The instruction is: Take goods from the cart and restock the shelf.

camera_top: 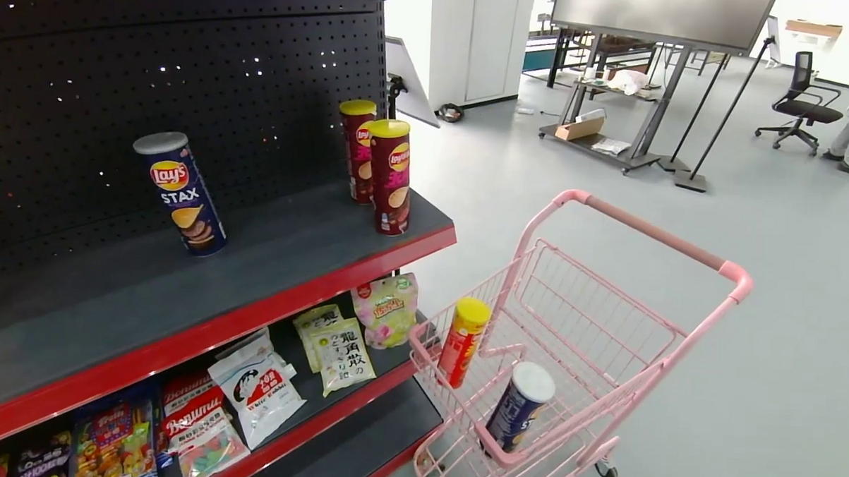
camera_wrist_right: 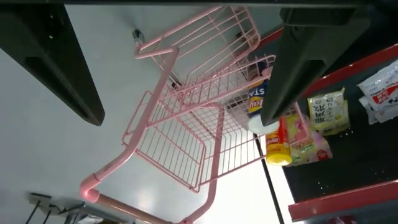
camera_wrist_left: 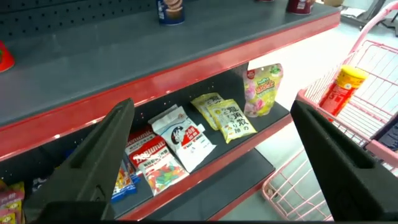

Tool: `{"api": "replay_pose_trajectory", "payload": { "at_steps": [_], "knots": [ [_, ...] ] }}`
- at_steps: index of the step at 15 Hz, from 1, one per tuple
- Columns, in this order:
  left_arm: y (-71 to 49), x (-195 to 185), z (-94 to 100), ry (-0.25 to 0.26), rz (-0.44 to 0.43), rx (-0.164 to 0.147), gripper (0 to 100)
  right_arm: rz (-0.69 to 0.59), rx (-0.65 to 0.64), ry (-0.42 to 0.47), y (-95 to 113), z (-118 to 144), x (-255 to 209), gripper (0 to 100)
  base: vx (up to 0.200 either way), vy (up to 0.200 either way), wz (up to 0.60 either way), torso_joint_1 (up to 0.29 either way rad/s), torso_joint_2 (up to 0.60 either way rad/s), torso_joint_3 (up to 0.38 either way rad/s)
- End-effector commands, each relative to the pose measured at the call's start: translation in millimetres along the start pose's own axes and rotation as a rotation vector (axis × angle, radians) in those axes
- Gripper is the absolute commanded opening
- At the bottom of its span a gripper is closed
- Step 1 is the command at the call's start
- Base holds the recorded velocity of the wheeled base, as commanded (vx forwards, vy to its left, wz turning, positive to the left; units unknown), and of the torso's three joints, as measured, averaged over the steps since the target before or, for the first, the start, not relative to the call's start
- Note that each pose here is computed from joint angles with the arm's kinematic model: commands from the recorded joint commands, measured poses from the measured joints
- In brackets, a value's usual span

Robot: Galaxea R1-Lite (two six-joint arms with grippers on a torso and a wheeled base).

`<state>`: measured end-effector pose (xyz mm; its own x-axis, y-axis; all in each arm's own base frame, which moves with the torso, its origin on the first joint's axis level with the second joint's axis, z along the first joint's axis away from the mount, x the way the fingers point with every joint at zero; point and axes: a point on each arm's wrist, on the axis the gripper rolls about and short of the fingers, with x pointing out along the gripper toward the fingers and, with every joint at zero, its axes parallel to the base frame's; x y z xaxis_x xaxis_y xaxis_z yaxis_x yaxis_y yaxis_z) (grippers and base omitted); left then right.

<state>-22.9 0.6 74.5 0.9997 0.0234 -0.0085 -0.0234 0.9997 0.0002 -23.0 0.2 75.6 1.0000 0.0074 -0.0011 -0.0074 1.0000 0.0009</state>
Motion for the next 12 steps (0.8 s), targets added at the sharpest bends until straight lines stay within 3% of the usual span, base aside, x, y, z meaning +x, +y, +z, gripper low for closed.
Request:
{"api": "replay_pose_trajectory", "payload": {
  "at_steps": [1,12],
  "knots": [
    [0.0,0.1,0.0,0.001,0.001,0.0,100,0.0,0.001,0.0,0.0,0.0,0.0,100,0.0,0.0,0.0,-0.134,0.34,0.188],
    [0.0,0.1,0.0,0.001,0.001,0.0,100,0.0,0.001,-0.001,0.0,0.1,0.0,100,0.0,0.0,0.0,-0.143,0.35,0.201]
  ]
}}
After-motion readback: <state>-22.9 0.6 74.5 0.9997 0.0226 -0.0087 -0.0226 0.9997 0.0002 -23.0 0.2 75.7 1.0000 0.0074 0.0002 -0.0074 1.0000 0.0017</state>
